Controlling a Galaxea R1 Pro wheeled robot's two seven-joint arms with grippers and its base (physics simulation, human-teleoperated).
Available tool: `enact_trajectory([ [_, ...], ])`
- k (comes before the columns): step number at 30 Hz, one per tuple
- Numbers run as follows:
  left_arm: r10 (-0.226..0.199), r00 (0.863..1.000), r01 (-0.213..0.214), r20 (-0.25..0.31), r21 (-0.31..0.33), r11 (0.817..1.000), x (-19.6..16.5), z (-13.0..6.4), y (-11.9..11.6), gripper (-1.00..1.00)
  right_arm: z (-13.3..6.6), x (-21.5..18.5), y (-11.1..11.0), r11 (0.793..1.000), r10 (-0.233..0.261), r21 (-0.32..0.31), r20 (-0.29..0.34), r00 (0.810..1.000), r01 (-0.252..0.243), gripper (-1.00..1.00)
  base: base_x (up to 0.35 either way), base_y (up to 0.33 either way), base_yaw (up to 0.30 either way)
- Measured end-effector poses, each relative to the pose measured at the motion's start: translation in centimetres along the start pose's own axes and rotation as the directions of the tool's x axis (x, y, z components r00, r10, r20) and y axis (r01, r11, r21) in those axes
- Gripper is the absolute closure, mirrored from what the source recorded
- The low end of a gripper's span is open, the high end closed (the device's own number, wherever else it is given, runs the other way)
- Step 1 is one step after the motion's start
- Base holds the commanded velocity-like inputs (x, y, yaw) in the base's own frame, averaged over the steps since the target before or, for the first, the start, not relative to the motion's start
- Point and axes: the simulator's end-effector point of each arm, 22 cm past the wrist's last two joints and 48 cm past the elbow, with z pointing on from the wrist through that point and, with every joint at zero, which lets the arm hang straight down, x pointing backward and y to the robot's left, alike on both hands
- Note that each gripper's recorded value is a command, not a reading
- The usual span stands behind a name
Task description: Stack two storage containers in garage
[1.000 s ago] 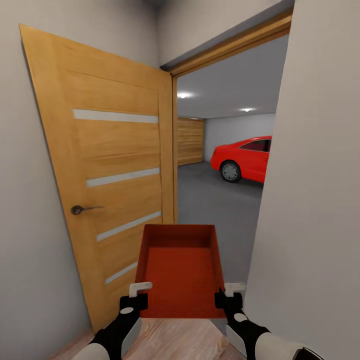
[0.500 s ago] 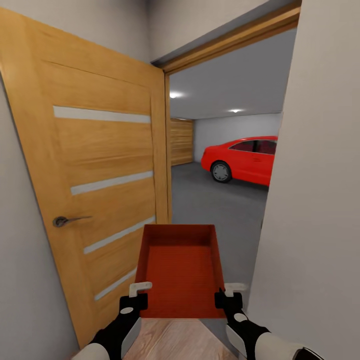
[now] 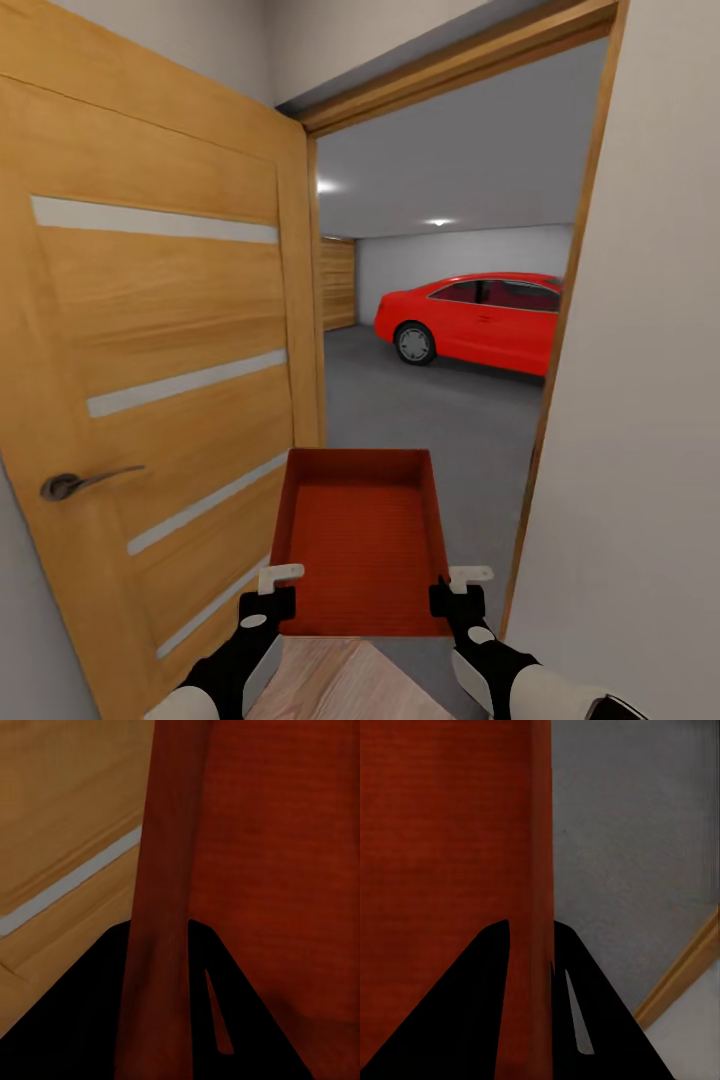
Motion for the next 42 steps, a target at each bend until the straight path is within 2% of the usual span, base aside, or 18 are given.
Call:
enact_trajectory([
  [32,0.0,1.0,0.0,0.0,0.0,1.0,0.0,0.0,0.0,1.0,0.0,0.0,0.0,1.0,0.0,0.0,0.0,1.0,0.0,1.0,0.285,0.228,-0.284],
  [42,0.0,1.0,0.0,0.0,0.0,1.0,-0.01,0.0,0.03,1.0,-0.01,0.0,0.03,1.0,0.0,0.0,0.0,1.0,0.0,1.0,0.285,0.228,-0.096],
])
